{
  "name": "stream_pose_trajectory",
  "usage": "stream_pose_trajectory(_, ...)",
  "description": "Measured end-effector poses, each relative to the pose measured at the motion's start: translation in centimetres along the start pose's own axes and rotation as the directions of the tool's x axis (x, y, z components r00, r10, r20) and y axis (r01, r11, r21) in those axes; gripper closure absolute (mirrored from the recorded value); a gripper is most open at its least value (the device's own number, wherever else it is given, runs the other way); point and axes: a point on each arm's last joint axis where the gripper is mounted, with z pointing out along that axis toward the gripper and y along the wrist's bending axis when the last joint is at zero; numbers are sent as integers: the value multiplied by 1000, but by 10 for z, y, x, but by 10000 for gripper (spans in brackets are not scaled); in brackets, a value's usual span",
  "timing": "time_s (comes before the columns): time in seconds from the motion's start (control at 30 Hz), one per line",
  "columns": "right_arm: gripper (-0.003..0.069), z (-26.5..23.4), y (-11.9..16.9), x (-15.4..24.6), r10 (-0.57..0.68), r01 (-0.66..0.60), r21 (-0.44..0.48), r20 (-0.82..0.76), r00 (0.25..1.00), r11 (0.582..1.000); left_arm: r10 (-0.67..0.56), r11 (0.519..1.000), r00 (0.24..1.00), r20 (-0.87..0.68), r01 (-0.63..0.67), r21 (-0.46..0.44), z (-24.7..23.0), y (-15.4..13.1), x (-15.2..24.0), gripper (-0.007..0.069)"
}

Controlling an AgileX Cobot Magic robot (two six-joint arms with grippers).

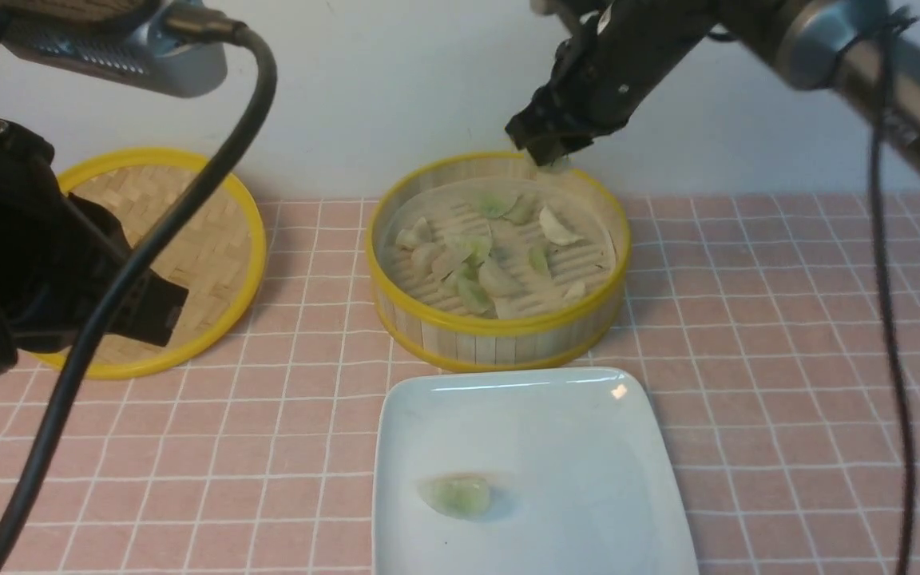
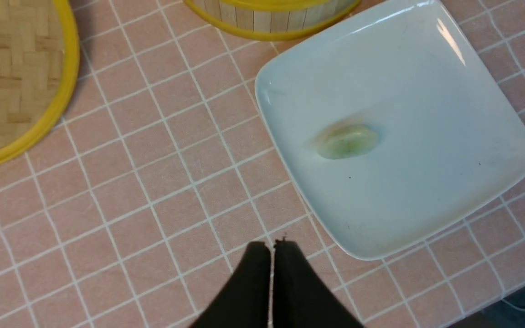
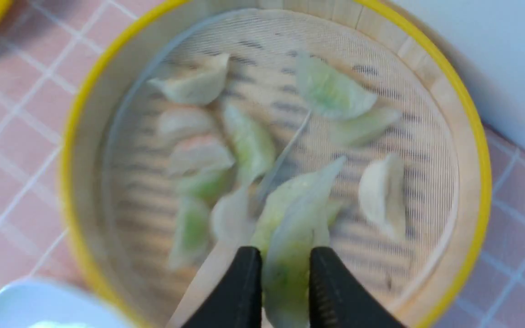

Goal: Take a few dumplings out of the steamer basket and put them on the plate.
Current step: Use the right arm to grab a dumpling from inside the steamer, then use the right arm to put the dumpling into the plate, then use the right arm to grab a dumpling from inside the steamer

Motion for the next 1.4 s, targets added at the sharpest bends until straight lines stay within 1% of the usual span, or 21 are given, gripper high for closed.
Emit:
stream_pose_trajectory(0.1, 543, -34, 13, 27, 21, -23, -46, -51, 998, 999, 2, 1000, 1000, 0, -2, 0, 0, 0, 0, 631)
stream_pose_trajectory(0.17, 543, -43, 20, 43, 33, -40, -82, -84, 996, 996, 2, 1000, 1000, 0, -2, 0, 0, 0, 0, 631)
stream_pose_trajectory(0.2, 543, -48, 28, 63, 47, -64, -132, -130, 990, 989, 3, 1000, 1000, 0, -3, 0, 0, 0, 0, 631)
stream_pose_trajectory(0.23, 543, -48, 33, 76, 56, -83, -159, -162, 985, 984, 4, 1000, 1000, 4, -4, 0, 0, 0, 0, 631)
stream_pose_trajectory(0.33, 543, -28, 54, 124, 80, -155, -229, -303, 950, 961, 6, 1000, 1000, 28, -6, 3, 0, 0, -3, 631)
stream_pose_trajectory(0.4, 543, -7, 66, 147, 78, -165, -229, -346, 935, 959, 6, 1000, 999, 38, -6, 4, 0, 0, -4, 631)
stream_pose_trajectory(0.53, 539, 19, 80, 168, 47, -136, -214, -373, 927, 967, 6, 1000, 999, 35, -6, 3, 2, 0, -5, 631)
stream_pose_trajectory(0.57, 519, 28, 85, 172, 32, -120, -212, -379, 925, 970, 6, 1000, 1000, 30, -6, 3, 4, 0, -5, 631)
stream_pose_trajectory(0.63, 467, 35, 88, 173, 23, -109, -210, -373, 928, 972, 5, 1000, 1000, 21, -5, 2, 7, -1, -6, 631)
stream_pose_trajectory(0.7, 368, 40, 89, 172, 23, -102, -206, -356, 934, 973, 5, 1000, 1000, 14, -5, 1, 9, -1, -7, 631)
stream_pose_trajectory(0.73, 338, 40, 90, 172, 23, -101, -206, -354, 935, 973, 5, 1000, 1000, 13, -5, 1, 10, -1, -8, 631)
stream_pose_trajectory(0.77, 268, 40, 89, 170, 21, -97, -204, -348, 937, 974, 5, 1000, 1000, 13, -5, 1, 11, -1, -8, 631)
stream_pose_trajectory(0.8, 259, 40, 89, 170, 21, -97, -204, -346, 938, 974, 5, 1000, 1000, 13, -5, 1, 11, -1, -8, 631)
stream_pose_trajectory(0.83, 186, 38, 88, 164, 13, -80, -192, -327, 945, 978, 5, 1000, 1000, 14, -5, 1, 11, -1, -8, 631)
stream_pose_trajectory(0.9, 154, 35, 84, 153, 19, -70, -168, -286, 958, 983, 6, 1000, 1000, 14, -6, 1, 11, -1, -8, 631)
stream_pose_trajectory(1.03, 142, 26, 62, 106, 57, -67, -86, -115, 992, 994, 9, 1000, 1000, 14, -9, 1, 11, -1, -8, 631)
stream_pose_trajectory(1.07, 146, 26, 47, 86, 78, -82, -58, -64, 995, 995, 9, 1000, 1000, 10, -9, 1, 11, -1, -8, 631)
stream_pose_trajectory(1.13, 154, 36, 29, 69, 93, -94, -38, -45, 995, 995, 9, 1000, 1000, -1, -9, 0, 11, -1, -7, 631)
stream_pose_trajectory(1.17, 155, 36, 25, 62, 91, -92, -35, -30, 995, 995, 9, 1000, 1000, -4, -9, -1, 11, 0, -6, 631)
stream_pose_trajectory(1.27, 160, 68, 8, 45, 59, -60, -28, -60, 996, 998, 9, 1000, 1000, -21, -9, -2, 10, 0, -5, 631)
stream_pose_trajectory(1.4, 161, 111, 2, 39, 30, -35, -42, -106, 994, 999, 9, 1000, 1000, -28, -9, -3, 10, 0, -4, 631)
